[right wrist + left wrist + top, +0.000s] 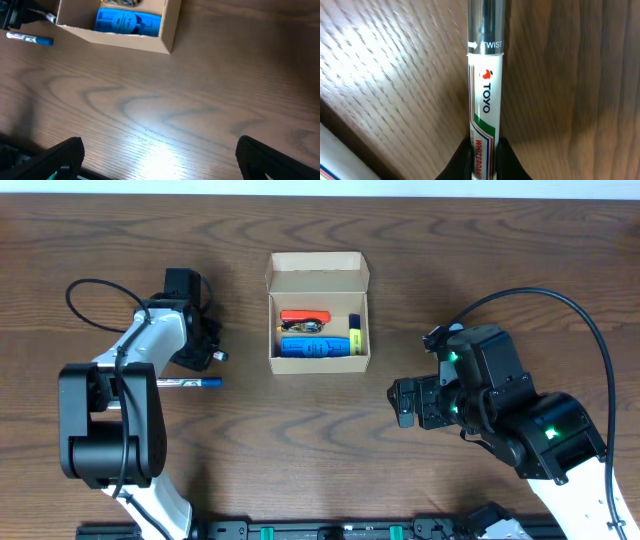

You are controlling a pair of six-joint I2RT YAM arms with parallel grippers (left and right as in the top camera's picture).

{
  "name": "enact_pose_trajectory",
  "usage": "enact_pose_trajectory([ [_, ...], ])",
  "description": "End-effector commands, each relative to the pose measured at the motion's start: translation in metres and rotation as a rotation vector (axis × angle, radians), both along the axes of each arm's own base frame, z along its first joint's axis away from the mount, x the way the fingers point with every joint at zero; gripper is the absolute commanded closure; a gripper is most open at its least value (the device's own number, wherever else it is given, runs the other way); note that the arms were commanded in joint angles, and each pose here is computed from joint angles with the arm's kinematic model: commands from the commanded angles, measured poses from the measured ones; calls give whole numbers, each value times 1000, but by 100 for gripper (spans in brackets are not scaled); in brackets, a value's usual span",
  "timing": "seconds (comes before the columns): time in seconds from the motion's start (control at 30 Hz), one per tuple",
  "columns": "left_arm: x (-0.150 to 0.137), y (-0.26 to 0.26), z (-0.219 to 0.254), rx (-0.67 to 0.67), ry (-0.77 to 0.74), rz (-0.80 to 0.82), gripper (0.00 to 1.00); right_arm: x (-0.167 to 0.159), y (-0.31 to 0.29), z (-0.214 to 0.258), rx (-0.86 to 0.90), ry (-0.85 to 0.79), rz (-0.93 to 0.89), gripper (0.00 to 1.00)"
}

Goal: Pack container
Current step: 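Lift the black marker into the box and open the left gripper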

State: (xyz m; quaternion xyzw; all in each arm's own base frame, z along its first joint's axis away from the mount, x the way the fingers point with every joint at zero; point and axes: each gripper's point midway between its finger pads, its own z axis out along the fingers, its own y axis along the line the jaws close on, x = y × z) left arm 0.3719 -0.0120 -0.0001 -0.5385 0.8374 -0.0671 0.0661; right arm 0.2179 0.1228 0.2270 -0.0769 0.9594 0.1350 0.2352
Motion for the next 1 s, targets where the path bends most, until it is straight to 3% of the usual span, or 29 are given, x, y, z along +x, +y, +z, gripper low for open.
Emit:
enact_pose_trajectory([
  [0.0, 22, -8, 33, -1, -97, -161, 94, 0, -1, 0, -6, -3, 5, 1],
  [0.07, 40, -15, 68, 50, -216, -331, 94, 0, -1, 0, -6, -3, 5, 1],
  [0.2, 67, -56, 152, 233, -530, -919, 94, 0, -1, 0, -6, -3, 5, 1],
  [0.37, 48, -118, 200, 421, -736, -1502, 94, 0, -1, 0, -6, -3, 5, 1],
  [0.53, 16, -178, 201, 472, -889, -2005, 94, 0, -1, 0, -6, -3, 5, 1],
  [0.77, -3, -207, 169, 523, -882, -2355, 94, 0, -1, 0, -6, -3, 5, 1],
  [0.97, -5, -206, 131, 458, -800, -2452, 94, 0, -1, 0, -6, -3, 5, 1],
])
